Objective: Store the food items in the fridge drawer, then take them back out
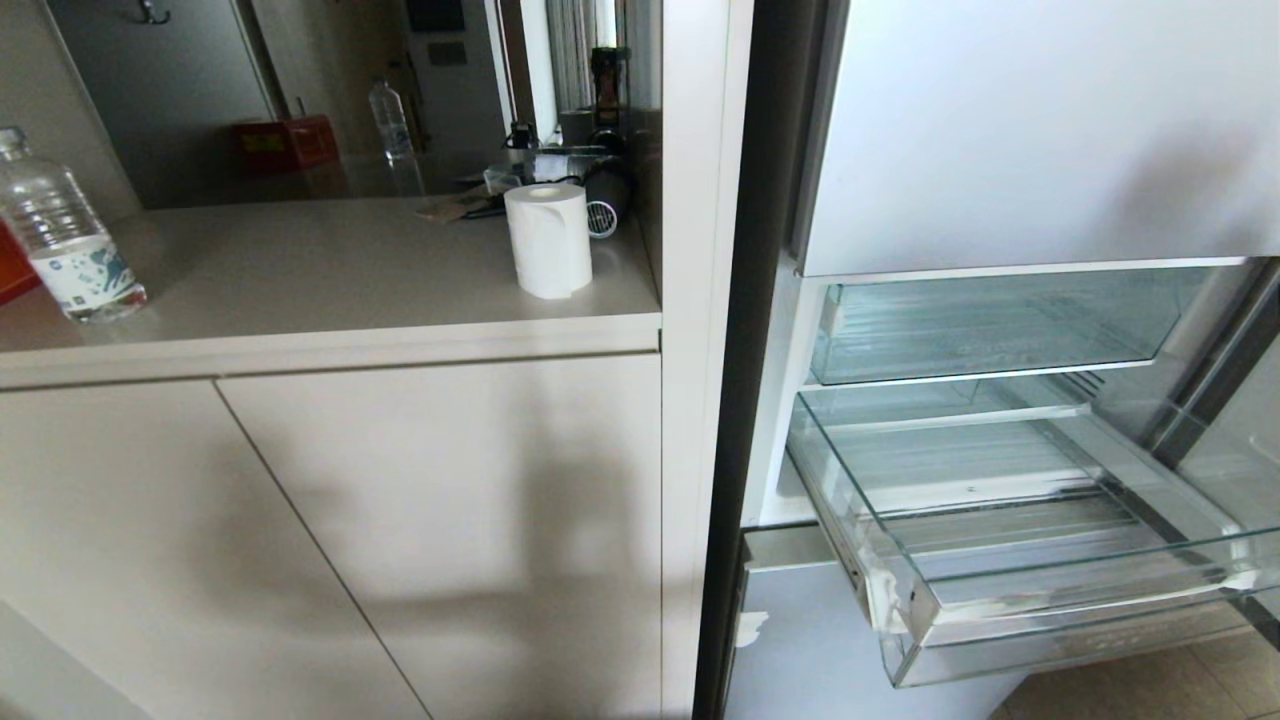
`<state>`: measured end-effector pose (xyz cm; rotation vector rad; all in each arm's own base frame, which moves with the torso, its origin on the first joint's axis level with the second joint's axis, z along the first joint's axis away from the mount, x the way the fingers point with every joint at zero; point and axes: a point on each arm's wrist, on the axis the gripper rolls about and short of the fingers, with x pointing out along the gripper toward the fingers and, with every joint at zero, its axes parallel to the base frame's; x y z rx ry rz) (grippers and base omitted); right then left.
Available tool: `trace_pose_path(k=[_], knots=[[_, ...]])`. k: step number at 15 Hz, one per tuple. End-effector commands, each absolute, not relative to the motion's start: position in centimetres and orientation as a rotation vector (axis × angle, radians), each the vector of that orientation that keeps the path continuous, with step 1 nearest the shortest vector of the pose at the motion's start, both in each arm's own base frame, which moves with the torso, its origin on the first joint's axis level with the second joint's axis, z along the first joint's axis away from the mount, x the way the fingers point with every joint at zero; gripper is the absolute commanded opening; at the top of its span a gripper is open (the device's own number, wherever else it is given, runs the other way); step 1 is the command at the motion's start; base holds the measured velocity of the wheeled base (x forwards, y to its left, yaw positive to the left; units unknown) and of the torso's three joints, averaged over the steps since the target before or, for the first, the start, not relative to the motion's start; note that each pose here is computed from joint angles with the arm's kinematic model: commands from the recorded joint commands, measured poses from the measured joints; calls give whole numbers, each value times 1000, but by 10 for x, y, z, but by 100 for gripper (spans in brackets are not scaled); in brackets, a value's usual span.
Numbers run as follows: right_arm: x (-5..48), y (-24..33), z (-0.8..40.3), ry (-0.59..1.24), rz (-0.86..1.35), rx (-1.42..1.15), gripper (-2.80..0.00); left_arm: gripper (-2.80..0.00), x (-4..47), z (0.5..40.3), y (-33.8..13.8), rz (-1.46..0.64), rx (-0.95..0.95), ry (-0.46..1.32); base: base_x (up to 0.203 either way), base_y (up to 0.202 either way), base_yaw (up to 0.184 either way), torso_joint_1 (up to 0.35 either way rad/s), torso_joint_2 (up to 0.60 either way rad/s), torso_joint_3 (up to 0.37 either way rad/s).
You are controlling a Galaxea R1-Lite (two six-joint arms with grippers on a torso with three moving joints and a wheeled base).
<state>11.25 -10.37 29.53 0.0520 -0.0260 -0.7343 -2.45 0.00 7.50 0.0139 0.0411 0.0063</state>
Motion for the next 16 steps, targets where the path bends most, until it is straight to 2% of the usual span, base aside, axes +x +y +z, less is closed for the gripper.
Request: trace_pose_path(k=[1, 7, 12, 16], knots=[[66, -112, 311, -184, -1001, 106, -280, -280, -24, 75, 0, 7, 14, 43, 0, 0, 0, 0, 0, 0], [-2, -148, 325, -437, -1349, 142, -280, -280, -25, 75, 0, 7, 14, 41, 0, 0, 0, 0, 0, 0], [-65, -229, 310, -453, -1489, 193, -280, -280, -24, 75, 0, 6, 14, 43, 0, 0, 0, 0, 0, 0], [-123, -290, 277, -475, -1605, 257, -280, -280, -24, 75, 0, 7, 14, 43, 0, 0, 0, 0, 0, 0]])
